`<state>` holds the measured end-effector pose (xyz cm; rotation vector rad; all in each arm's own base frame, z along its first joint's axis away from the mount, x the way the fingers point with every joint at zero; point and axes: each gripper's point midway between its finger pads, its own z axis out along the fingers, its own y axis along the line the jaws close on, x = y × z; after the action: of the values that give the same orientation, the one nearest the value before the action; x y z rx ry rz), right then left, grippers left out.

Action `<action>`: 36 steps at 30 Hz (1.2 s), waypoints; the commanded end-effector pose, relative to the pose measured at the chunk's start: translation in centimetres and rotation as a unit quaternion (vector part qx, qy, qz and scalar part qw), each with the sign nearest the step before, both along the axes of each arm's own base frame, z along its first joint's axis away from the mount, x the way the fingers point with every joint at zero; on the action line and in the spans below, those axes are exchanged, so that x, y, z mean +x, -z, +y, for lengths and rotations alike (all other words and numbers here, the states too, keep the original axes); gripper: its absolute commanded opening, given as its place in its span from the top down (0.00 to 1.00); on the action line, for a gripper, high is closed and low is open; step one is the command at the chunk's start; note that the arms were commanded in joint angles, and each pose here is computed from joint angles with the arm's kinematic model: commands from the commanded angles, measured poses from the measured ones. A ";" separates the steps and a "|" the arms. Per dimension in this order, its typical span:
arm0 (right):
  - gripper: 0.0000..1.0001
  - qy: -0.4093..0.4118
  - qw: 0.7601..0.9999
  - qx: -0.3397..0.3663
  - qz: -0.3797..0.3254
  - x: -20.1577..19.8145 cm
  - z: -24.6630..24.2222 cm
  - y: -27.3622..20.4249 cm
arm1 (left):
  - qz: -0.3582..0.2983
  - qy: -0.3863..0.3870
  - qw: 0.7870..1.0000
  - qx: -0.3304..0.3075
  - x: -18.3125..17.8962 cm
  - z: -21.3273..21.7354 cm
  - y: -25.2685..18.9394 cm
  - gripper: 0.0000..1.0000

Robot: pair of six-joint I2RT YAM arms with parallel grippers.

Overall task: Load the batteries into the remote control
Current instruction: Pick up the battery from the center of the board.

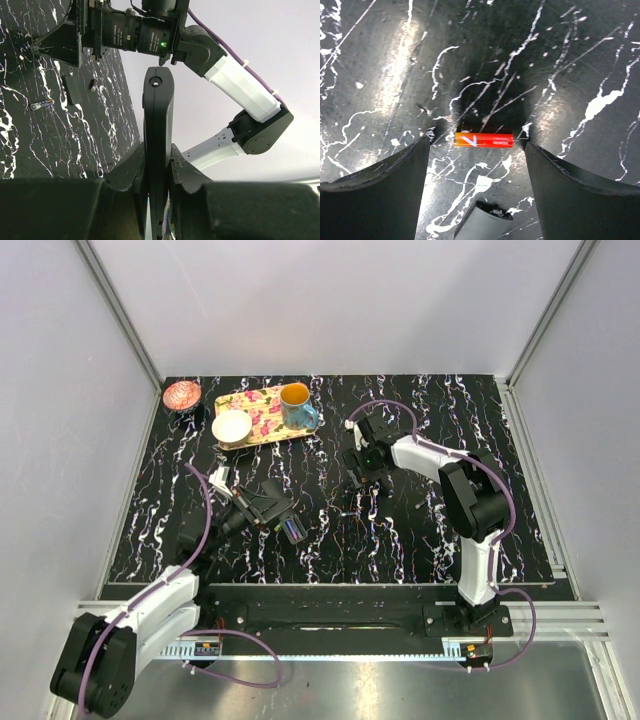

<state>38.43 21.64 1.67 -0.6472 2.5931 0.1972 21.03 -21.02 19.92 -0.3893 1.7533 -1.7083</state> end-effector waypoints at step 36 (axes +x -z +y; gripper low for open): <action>0.62 0.089 0.994 0.064 -0.008 -0.3 -0.6 -2.6 | -0.042 0.009 0.999 -0.009 -0.1 -0.2 -1.8 1.00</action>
<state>39.09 20.72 1.82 -0.5017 2.5915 0.2418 21.18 -21.10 19.36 -0.3998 1.7743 -1.7012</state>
